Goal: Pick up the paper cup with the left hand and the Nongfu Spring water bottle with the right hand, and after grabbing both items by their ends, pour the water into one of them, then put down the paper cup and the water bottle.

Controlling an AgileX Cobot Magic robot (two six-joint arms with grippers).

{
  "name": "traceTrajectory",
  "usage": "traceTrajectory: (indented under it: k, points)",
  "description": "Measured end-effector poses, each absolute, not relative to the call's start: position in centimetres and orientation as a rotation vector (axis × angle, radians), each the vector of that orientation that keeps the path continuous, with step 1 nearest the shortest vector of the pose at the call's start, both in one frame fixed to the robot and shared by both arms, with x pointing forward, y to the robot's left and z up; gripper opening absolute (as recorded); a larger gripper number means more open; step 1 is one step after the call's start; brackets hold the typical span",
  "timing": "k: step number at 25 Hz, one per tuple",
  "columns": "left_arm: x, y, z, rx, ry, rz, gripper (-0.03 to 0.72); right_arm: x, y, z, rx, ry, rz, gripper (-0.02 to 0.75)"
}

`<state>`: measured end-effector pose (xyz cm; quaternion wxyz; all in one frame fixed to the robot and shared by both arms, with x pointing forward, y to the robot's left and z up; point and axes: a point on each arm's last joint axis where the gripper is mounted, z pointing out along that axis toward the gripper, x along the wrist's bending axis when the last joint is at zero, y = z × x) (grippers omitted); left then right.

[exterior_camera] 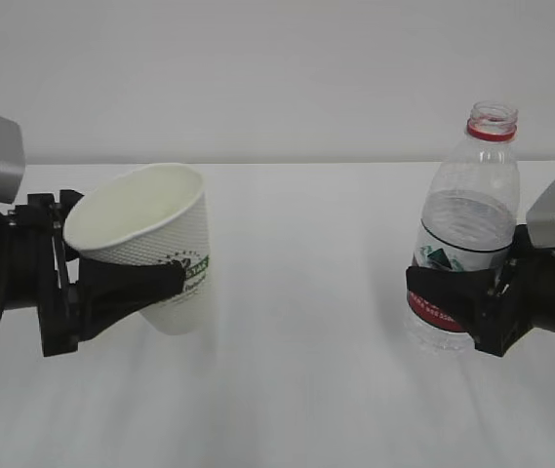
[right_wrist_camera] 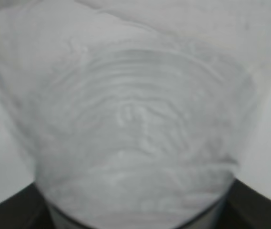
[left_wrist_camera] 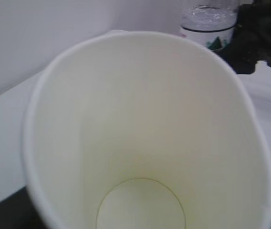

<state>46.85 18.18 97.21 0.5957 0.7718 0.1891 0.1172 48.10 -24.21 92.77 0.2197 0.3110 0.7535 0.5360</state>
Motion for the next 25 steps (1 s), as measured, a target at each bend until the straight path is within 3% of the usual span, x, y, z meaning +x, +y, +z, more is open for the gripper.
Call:
traceTrajectory:
  k: [13, 25]
  points:
    - [44.7, 15.1, 97.1, 1.834, 0.294, 0.165, 0.544, 48.0, -24.1, 92.8, 0.859, 2.09, 1.505, 0.484]
    - [44.7, 13.1, 97.4, 1.906, 0.221, 0.18, 0.535, 48.0, -24.1, 92.8, 0.852, 2.096, 1.508, 0.484]
